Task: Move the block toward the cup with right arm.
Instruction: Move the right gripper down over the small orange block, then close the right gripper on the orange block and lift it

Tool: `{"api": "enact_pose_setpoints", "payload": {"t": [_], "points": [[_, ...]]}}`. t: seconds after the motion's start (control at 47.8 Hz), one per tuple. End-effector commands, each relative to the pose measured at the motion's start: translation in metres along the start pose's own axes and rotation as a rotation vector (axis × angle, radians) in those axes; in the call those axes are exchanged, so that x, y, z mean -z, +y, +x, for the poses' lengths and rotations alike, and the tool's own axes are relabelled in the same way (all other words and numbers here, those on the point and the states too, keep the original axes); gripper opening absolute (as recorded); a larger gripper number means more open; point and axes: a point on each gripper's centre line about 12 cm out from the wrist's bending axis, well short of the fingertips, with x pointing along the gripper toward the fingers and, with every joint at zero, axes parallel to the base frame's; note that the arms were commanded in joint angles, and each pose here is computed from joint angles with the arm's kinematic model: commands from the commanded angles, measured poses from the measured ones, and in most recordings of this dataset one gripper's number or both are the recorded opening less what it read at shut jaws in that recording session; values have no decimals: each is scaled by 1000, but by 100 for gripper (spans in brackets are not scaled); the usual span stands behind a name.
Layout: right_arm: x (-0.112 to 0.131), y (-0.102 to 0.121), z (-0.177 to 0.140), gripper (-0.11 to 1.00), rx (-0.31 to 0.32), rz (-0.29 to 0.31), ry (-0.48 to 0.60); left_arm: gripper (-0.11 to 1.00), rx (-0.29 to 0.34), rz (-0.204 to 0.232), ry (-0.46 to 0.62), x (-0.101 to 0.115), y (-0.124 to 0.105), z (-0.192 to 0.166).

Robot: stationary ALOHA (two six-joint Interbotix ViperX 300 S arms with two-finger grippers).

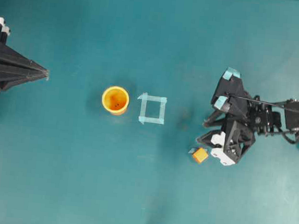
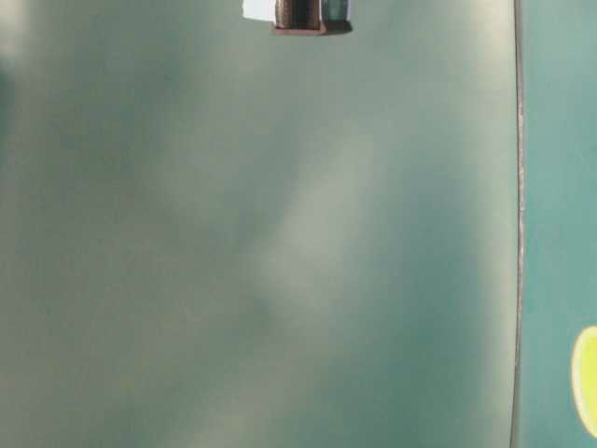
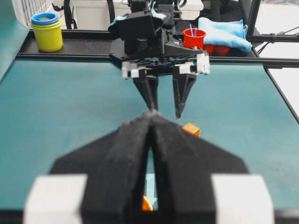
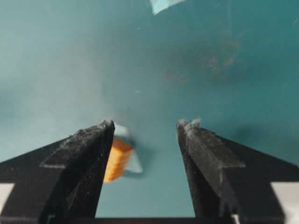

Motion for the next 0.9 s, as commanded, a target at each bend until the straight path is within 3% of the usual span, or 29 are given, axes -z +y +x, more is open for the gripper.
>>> {"api": "enact_pose_setpoints", "payload": {"t": [0.0, 0.251, 0.461, 0.879], "points": [[-4, 13, -1, 60, -29, 55, -7, 0, -1, 2, -25, -10, 0, 3], [4, 19, 8, 60, 18, 156, 79, 0, -1, 0, -25, -10, 0, 3], [8, 21, 21, 60, 80, 182, 158, 0, -1, 2, -23, -10, 0, 3], [18, 32, 31, 60, 132, 216, 236, 0, -1, -11, -18, -10, 0, 3]]}}
